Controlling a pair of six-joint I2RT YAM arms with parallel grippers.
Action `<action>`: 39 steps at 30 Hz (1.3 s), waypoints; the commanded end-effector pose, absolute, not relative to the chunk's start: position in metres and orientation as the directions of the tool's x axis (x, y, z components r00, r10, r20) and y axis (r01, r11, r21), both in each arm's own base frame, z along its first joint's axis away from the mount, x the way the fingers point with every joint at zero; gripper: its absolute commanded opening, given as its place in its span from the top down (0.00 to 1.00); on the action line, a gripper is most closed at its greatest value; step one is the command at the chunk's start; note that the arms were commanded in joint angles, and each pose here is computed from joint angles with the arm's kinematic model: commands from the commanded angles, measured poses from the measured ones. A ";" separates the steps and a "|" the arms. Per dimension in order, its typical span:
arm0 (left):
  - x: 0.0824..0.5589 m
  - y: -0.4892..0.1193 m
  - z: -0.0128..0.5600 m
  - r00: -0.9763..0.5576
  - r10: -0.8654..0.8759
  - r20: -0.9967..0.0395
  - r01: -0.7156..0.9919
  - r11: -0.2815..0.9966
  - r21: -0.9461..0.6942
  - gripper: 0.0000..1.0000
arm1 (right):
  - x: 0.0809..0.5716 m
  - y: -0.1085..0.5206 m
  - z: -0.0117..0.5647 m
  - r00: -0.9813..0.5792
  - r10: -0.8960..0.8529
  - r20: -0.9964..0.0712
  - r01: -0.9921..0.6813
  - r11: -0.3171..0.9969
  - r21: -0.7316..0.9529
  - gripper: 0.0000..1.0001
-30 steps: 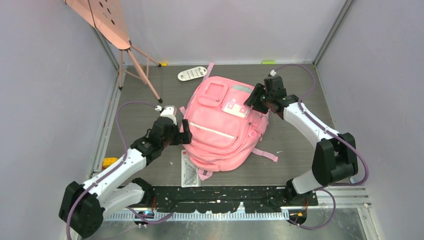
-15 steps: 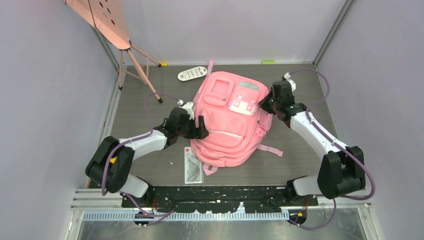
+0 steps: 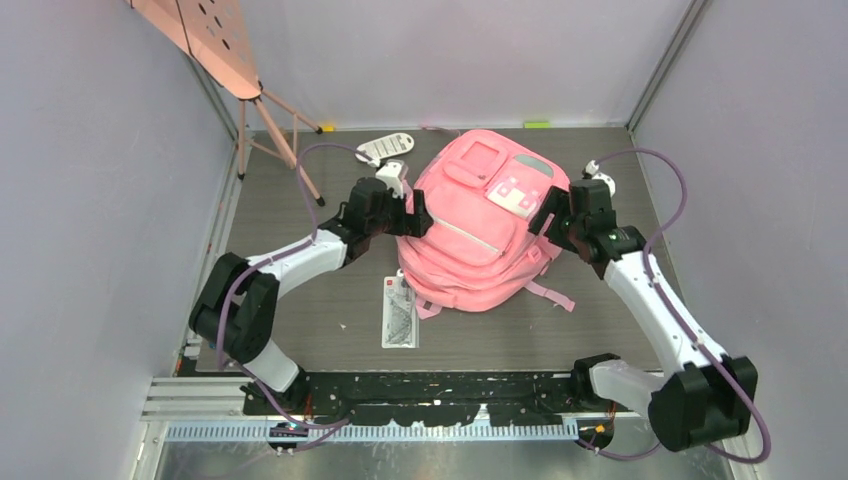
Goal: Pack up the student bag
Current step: Unzip the student bag at the center of the board.
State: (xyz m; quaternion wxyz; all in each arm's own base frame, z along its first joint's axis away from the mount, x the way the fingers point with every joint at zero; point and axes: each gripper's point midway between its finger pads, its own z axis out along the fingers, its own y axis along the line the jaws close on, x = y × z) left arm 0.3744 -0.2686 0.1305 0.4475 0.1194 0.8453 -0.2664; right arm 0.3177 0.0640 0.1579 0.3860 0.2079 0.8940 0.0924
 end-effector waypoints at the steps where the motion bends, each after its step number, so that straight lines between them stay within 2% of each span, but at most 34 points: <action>1: 0.373 -0.261 0.173 -0.503 -0.059 -0.862 0.457 0.828 -0.323 0.13 | 0.297 0.075 0.197 -0.590 0.358 -0.724 0.119 0.925 0.361 0.17; 3: 0.358 -0.255 0.174 -0.534 -0.094 -0.840 0.430 0.826 -0.365 0.11 | 0.285 0.097 0.209 -0.605 0.338 -0.721 -0.013 0.901 0.433 0.15; 7: 0.328 -0.236 0.165 -0.575 -0.181 -0.798 0.348 0.828 -0.439 0.09 | 0.279 0.128 0.211 -0.628 0.314 -0.712 -0.166 0.840 0.517 0.14; 13: 0.299 -0.223 0.153 -0.622 -0.285 -0.729 0.265 0.800 -0.538 0.07 | 0.289 0.159 0.203 -0.651 0.292 -0.700 -0.258 0.783 0.566 0.13; 25: 0.290 -0.231 0.124 -0.684 -0.350 -0.640 0.203 0.752 -0.628 0.20 | 0.311 0.174 0.165 -0.646 0.145 -0.749 -0.256 0.884 0.392 0.13; 39: 0.297 -0.234 0.087 -0.717 -0.353 -0.601 0.144 0.768 -0.623 0.28 | 0.323 0.152 0.160 -0.589 0.040 -0.807 -0.214 0.956 0.203 0.10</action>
